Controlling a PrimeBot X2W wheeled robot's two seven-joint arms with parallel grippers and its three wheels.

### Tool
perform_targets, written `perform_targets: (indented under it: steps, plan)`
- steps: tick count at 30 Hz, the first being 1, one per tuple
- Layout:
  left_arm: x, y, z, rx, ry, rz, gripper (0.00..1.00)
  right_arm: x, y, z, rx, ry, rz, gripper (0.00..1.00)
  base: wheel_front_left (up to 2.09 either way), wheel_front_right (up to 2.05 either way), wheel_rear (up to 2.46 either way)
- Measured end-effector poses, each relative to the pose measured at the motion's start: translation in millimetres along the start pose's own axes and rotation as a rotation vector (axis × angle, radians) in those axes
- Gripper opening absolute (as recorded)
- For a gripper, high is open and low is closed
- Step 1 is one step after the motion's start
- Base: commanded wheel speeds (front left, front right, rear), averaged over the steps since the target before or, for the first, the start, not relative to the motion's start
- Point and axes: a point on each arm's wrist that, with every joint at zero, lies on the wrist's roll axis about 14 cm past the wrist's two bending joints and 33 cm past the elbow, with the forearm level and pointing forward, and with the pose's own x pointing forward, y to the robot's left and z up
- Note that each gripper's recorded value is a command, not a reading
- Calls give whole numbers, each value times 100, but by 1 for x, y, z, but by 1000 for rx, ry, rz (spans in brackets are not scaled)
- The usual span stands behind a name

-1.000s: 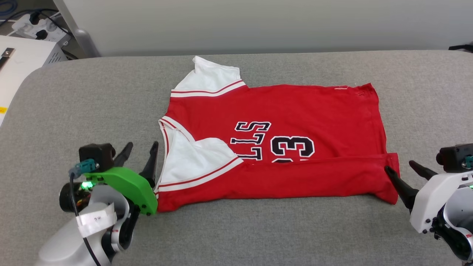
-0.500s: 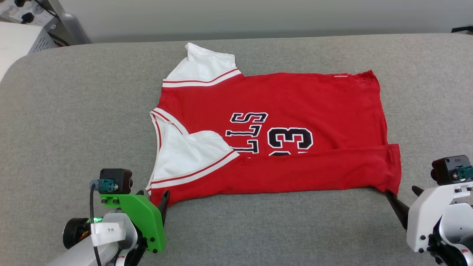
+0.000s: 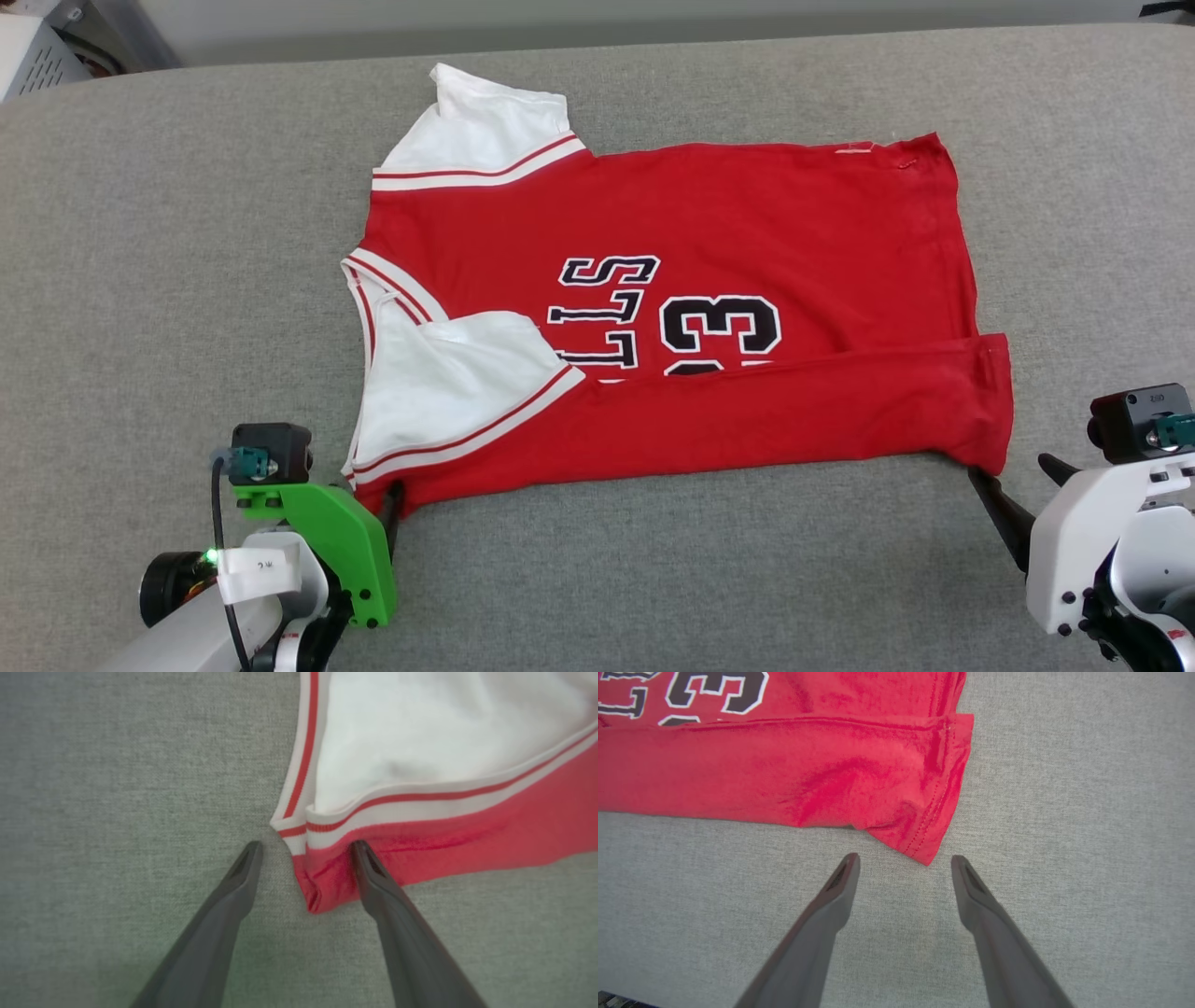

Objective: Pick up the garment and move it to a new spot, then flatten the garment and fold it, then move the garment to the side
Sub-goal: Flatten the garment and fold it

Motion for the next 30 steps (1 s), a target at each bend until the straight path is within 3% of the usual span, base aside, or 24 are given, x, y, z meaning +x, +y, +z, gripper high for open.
perform_targets:
  steps: [2, 3, 4, 5, 6, 15, 23, 30]
  plan:
    - [5, 1, -6, 6, 30, -12, 100, 2, -2, -3, -3, 13, -4, 100, 0, 0, 0]
    - [6, -1, -6, 3, 40, -19, 92, 3, -3, -3, -4, 17, -5, 100, 0, 0, 0]
    - [8, -1, -7, 2, 50, -26, 63, 5, -3, -4, -4, 20, -6, 100, 0, 0, 0]
    - [9, -1, -6, 2, 52, -29, 27, 6, -3, -4, -5, 23, -5, 100, 0, 0, 0]
    - [9, -1, -6, 1, 51, -33, 0, 6, -3, -4, -7, 24, -4, 100, 0, 0, 0]
    - [-7, -13, 7, -20, -32, -82, 0, 8, -13, 1, -47, 35, -31, 100, 0, 0, 0]
    - [-42, -19, 36, 52, -175, -97, 0, 27, -20, -2, -77, 88, -66, 100, 0, 0, 0]
    - [-48, -27, 40, 55, -184, -113, 0, 48, -19, -15, -88, 156, -82, 100, 0, 0, 0]
